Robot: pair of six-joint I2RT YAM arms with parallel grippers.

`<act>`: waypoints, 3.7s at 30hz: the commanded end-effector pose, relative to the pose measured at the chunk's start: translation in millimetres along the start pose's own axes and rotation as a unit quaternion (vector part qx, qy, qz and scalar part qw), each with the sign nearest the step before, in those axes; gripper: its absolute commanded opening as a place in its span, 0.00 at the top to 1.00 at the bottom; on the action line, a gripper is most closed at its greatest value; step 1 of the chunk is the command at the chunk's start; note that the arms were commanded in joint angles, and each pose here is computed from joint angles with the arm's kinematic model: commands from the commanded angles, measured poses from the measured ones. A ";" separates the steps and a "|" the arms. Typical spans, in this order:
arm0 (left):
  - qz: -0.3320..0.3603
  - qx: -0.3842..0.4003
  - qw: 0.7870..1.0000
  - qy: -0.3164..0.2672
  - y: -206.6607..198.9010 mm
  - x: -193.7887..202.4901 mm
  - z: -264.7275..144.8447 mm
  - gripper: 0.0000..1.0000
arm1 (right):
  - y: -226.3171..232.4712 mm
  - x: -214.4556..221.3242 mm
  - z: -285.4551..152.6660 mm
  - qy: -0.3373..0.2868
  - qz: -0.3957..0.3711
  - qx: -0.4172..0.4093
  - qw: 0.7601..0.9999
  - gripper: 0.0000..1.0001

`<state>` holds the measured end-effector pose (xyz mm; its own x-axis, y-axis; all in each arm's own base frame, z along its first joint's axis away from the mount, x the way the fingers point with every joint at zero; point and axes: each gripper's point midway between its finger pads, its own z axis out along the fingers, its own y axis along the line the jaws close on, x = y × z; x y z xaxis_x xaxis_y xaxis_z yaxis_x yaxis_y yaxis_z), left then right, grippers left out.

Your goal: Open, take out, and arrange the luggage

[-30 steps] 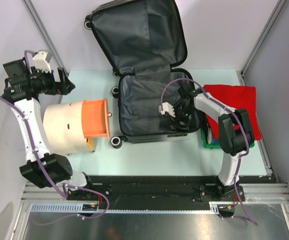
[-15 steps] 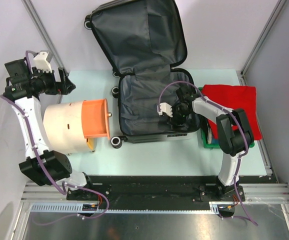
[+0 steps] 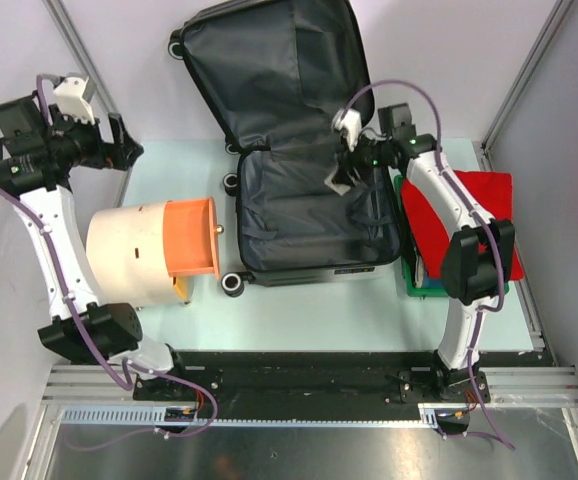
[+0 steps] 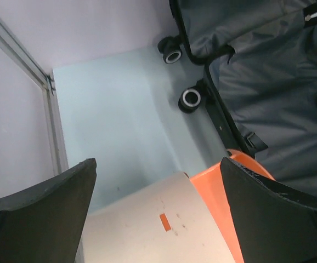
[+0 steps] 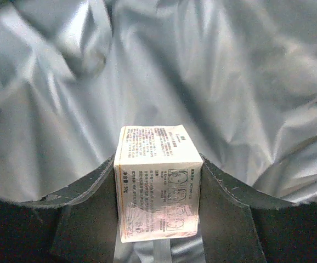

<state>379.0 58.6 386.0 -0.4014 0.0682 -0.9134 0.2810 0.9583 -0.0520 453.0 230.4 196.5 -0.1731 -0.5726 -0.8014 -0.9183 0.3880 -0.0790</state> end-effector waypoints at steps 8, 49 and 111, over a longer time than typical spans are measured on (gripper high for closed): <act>0.240 0.147 0.957 -0.070 -137.5 -51.9 12.0 0.00 | 15.5 -114.3 -21.9 -0.191 0.437 -0.101 0.873 0.91; 0.329 0.280 0.901 0.022 -310.1 31.8 84.6 0.76 | 127.2 -193.8 -53.8 -0.239 0.389 -0.290 0.841 0.37; 0.411 0.227 0.861 0.193 -111.1 101.9 -8.0 0.10 | 86.7 -143.7 5.0 -0.177 0.268 -0.220 0.921 0.13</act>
<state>325.6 -26.2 268.2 -0.1479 0.8835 -0.4446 0.8899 0.3150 0.3299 400.5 333.0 316.1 -0.6806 0.0083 -0.7326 -0.7233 0.1518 0.6736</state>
